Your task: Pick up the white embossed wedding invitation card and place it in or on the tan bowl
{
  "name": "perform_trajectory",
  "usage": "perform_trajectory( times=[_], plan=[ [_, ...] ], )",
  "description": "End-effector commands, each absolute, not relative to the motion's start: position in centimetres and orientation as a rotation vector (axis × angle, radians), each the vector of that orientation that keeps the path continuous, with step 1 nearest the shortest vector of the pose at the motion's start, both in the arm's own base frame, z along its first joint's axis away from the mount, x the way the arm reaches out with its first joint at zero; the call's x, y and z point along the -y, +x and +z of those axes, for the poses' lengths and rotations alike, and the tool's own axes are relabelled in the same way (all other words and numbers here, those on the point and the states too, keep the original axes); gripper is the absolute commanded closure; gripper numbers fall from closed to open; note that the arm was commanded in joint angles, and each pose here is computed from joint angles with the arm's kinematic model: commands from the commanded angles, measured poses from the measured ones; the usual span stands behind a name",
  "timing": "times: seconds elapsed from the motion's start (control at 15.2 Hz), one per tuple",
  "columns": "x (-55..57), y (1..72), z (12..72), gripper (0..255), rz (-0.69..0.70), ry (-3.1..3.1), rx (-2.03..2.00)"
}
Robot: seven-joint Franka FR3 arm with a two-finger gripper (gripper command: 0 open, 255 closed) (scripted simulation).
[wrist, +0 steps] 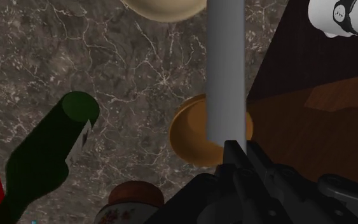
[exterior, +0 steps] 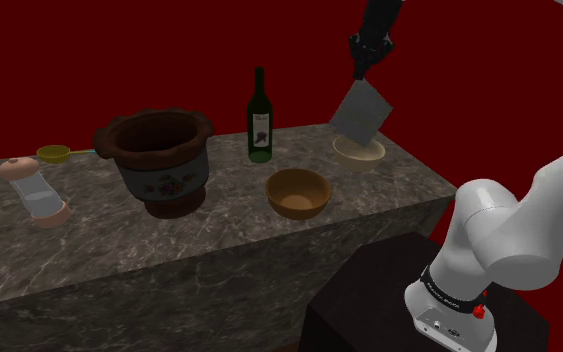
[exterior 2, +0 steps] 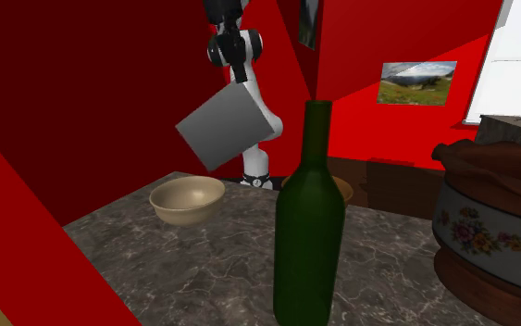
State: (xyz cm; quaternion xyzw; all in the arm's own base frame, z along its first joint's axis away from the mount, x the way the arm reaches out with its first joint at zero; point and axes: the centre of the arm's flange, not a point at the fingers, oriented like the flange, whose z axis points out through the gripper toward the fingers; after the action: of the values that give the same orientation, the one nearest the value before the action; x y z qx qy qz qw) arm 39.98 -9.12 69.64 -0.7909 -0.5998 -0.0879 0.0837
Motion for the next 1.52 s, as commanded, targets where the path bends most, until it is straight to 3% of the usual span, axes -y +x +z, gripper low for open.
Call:
perform_trajectory(
  times=[0.0, 0.26, 1.45],
  plan=[
    [10.5, 41.9, 70.8, 255, -0.261, -2.362, 1.792],
    [13.3, 45.9, 73.3, 255, -0.261, -2.362, 1.792],
    [13.3, 45.9, 63.8, 255, -0.261, -2.362, 1.792]
  ],
)
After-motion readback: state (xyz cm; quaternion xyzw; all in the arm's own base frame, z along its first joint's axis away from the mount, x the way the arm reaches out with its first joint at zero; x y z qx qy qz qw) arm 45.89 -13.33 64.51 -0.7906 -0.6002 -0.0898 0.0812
